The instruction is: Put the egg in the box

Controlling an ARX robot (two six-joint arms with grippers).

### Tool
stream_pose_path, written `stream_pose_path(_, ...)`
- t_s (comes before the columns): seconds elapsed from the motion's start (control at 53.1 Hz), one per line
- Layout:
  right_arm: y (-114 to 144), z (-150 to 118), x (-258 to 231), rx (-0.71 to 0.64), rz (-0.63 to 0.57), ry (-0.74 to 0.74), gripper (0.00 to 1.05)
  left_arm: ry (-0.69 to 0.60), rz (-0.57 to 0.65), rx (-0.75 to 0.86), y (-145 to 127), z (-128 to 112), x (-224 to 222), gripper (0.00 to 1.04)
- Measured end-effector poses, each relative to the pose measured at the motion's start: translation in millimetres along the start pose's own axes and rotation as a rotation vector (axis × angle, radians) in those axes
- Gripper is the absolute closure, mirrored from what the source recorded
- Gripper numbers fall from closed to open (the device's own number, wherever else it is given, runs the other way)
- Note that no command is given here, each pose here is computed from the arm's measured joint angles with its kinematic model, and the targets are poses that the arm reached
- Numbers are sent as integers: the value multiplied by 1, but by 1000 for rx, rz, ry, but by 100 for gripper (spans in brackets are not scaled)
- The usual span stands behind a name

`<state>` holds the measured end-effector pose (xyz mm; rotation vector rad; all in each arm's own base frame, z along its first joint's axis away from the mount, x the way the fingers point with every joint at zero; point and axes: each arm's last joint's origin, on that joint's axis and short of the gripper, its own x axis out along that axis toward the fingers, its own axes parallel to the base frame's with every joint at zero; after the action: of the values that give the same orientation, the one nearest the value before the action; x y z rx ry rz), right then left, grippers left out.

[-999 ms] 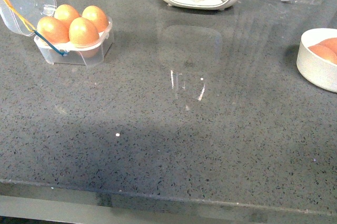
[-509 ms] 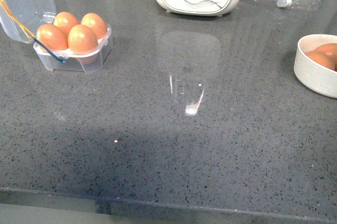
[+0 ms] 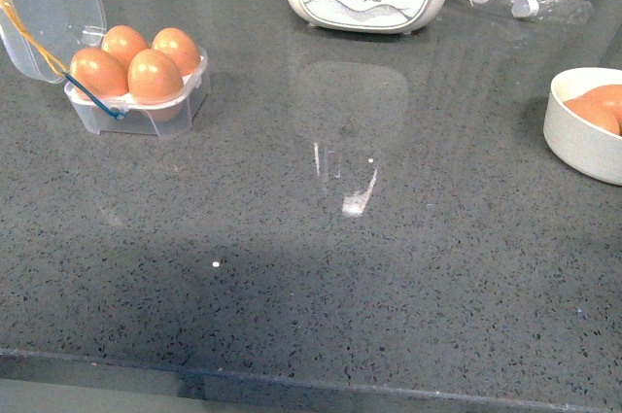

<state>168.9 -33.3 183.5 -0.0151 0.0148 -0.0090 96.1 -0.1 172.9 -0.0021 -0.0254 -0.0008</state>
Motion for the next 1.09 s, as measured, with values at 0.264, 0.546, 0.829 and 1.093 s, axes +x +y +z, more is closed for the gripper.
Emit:
stream_pose_path(0.264, 15, -8, -19, 6, 3, -1, 102, 0, 0, 0, 0, 0, 0, 7)
stream_pose_path(0.546, 27, -19, -32, 5, -19, -7, 102, 0, 0, 0, 0, 0, 0, 7)
stream_pose_path(0.829, 33, -16, -44, 5, 6, -16, 102, 0, 0, 0, 0, 0, 0, 7)
stream_pose_path(1.093, 33, -15, -51, 5, 6, -22, 102, 0, 0, 0, 0, 0, 0, 7)
